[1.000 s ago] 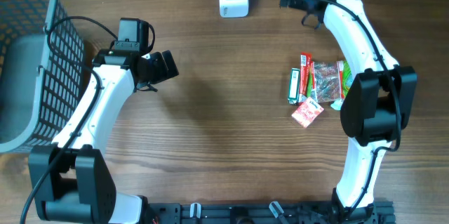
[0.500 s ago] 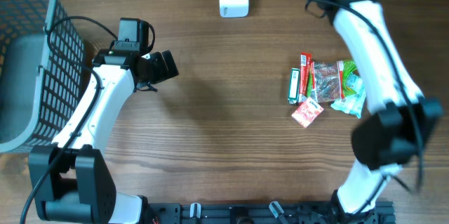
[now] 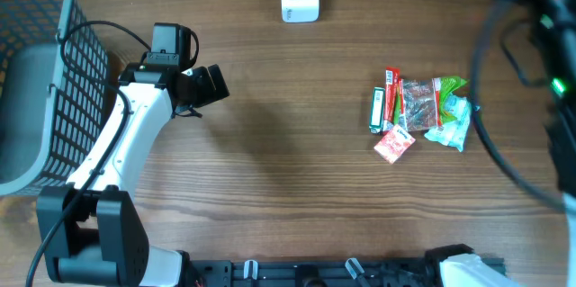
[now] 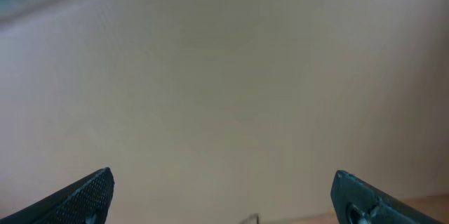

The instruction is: Scan the item barcode

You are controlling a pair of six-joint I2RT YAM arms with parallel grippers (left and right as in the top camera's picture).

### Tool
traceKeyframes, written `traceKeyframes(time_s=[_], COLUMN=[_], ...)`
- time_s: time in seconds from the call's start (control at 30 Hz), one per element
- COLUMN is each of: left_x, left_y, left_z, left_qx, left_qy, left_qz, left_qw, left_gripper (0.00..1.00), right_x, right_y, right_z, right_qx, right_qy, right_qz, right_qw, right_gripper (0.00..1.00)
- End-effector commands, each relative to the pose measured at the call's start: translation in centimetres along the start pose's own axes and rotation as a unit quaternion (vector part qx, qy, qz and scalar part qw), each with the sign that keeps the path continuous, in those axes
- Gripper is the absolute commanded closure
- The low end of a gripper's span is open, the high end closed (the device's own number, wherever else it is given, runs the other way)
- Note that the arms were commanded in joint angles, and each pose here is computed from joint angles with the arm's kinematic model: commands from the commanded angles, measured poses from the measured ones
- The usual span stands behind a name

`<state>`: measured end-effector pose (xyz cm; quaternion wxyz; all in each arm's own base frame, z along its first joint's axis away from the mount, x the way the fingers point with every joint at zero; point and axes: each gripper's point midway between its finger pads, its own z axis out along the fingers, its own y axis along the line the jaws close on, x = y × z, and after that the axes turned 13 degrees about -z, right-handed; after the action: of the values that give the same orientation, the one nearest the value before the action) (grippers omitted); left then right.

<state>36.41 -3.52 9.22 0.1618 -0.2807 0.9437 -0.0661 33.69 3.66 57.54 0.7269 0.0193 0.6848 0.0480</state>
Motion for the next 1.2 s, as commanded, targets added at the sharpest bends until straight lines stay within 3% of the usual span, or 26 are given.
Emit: traceKeyframes(time_s=[0.0,0.17,0.3,0.57,0.7,0.83,1.0,1.17], left_x=[-0.1,-0.1,-0.1,-0.1,-0.1,-0.1,-0.1,-0.1], left_y=[0.1,0.1,0.1,0.1,0.1,0.1,0.1,0.1], left_z=[0.1,0.1,0.1,0.1,0.1,0.1,0.1,0.1], left_qx=[-0.002,-0.002,-0.002,-0.002,-0.002,-0.002,-0.002,-0.002], left_qy=[0.000,0.000,0.000,0.000,0.000,0.001,0.000,0.000], left_qz=[0.001,0.001,0.001,0.001,0.001,0.001,0.001,0.001], left_qw=[1.000,1.000,1.000,1.000,1.000,1.000,1.000,1.000], left_gripper=[0.00,0.00,0.00,0.00,0.00,0.00,0.00,0.00], right_x=[-3.0,-0.7,4.2,14.2,15.6,13.9,11.2,13.1], right_y=[-1.5,-2.9,-4.0,-5.5,-6.3,-4.9,-2.6,-2.5], right_z=[-5.2,-12.1,-16.6,-21.2,-21.6,-21.2,-21.7,-20.6], right_qx=[0.025,0.038,0.046,0.051,0.062,0.027,-0.010,-0.013], right_qy=[-0.041,0.012,0.087,0.123,0.043,-0.072,-0.242,-0.312], right_qz=[0.008,-0.001,-0.015,0.006,0.013,-0.056,-0.150,-0.154], right_qw=[0.999,0.999,0.995,0.991,0.997,0.995,0.958,0.937], right_gripper=[0.00,0.00,0.00,0.00,0.00,0.00,0.00,0.00])
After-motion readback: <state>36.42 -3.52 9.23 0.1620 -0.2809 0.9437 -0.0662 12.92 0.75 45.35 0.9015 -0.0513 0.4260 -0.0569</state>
